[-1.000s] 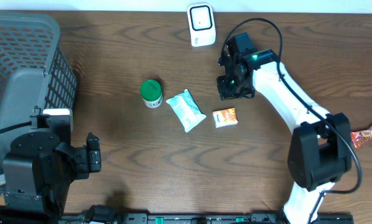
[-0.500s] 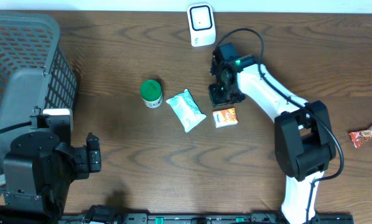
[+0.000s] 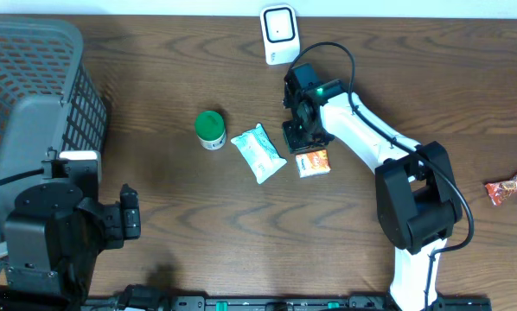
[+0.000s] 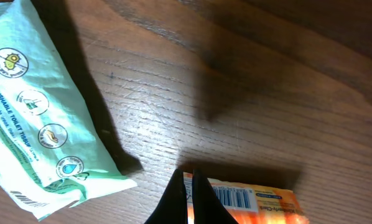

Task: Scan the item barcode

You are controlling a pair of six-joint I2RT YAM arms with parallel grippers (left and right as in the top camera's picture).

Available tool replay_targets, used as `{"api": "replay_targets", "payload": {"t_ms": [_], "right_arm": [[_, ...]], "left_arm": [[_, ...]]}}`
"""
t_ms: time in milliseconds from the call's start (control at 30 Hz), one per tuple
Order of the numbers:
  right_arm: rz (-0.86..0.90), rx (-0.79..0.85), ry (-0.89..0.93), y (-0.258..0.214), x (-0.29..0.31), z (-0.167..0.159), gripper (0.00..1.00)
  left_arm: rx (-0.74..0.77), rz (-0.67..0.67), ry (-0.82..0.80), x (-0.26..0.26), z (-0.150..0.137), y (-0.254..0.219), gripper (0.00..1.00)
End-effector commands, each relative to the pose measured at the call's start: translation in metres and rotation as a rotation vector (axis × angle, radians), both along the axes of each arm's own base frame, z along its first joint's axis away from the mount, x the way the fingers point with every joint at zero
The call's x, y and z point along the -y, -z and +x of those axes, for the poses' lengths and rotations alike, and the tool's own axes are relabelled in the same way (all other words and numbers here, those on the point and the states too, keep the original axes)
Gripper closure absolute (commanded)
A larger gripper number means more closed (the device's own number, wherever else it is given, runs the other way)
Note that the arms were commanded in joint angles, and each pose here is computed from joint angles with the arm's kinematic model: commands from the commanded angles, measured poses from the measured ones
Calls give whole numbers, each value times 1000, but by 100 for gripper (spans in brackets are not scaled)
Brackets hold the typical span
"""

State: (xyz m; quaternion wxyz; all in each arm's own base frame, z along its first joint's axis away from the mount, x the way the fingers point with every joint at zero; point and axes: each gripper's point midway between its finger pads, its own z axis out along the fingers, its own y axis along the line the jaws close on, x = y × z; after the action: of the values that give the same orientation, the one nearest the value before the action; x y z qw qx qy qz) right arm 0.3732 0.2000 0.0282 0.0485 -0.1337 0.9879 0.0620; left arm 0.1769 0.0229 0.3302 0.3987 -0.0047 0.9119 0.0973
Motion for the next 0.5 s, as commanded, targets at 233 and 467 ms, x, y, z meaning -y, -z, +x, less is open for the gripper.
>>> {"api": "replay_targets", "payload": {"t_ms": [233, 467], "right_arm": [[-59, -115, -31, 17, -2, -31, 99], [-138, -273, -172, 13, 11, -76, 99]], "left_arm": [[-1, 1, -11, -2, 0, 1, 2], [-1, 1, -11, -2, 0, 1, 2]]}}
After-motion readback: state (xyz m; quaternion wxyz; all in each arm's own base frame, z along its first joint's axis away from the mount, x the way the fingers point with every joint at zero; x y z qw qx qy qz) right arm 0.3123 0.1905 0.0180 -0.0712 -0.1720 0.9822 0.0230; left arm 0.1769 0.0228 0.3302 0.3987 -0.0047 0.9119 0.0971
